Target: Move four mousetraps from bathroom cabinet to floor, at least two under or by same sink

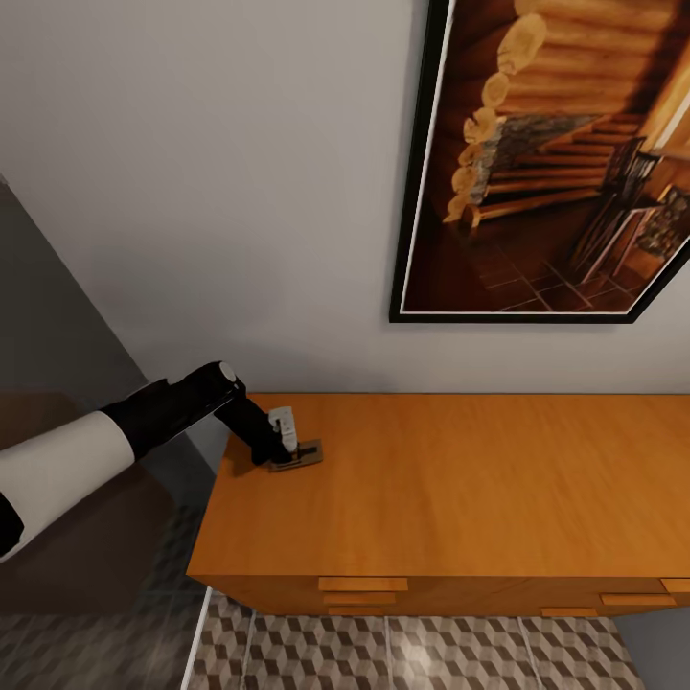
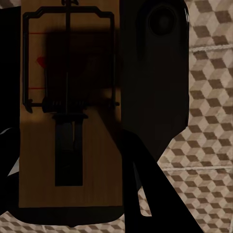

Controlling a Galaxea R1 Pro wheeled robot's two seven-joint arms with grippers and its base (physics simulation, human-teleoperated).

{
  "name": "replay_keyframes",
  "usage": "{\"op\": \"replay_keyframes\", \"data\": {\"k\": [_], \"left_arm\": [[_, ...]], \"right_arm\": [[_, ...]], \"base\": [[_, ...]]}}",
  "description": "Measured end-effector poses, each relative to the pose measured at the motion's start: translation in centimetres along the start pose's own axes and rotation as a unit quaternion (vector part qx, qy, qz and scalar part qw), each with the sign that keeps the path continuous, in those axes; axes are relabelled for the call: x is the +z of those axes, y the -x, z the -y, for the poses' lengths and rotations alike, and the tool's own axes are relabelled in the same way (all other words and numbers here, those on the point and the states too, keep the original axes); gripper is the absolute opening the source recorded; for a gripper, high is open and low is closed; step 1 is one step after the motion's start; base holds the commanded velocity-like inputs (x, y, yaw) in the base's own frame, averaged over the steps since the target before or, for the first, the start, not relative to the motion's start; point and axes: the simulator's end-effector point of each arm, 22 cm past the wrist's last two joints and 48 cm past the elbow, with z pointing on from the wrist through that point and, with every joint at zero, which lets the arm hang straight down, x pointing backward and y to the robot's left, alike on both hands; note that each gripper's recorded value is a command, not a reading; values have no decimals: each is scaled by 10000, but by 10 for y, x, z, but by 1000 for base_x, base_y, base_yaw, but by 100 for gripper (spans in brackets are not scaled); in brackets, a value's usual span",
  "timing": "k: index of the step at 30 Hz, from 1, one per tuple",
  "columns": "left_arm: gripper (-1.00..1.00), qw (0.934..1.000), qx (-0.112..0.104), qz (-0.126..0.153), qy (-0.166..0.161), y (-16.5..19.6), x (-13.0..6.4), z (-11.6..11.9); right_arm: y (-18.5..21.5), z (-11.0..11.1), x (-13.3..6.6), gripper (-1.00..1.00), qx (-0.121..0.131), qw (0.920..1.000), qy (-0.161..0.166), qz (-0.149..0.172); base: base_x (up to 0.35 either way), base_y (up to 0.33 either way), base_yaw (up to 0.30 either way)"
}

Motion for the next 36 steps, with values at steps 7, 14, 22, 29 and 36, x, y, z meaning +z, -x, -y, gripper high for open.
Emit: {"op": "replay_keyframes", "data": {"k": [7, 14, 22, 29, 36], "left_arm": [[-100, 10000, -9, -13, 9, -1, 0, -1], [-100, 10000, -16, -22, 12, -2, 1, -1], [-100, 10000, -17, -21, 11, -2, 1, -1], [-100, 10000, -8, -24, 10, -2, 1, 0], [-100, 10000, -5, -26, 10, -2, 1, 0]], "right_arm": [[0, 0, 0, -100, 0, 10000, 0, 0], [0, 0, 0, -100, 0, 10000, 0, 0], [0, 0, 0, -100, 0, 10000, 0, 0], [0, 0, 0, -100, 2, 10000, 0, 3], [0, 0, 0, -100, 1, 10000, -1, 2]], "base": [[0, 0, 0], [0, 0, 0], [1, -1, 0], [105, -172, 0], [143, -196, 0]]}}
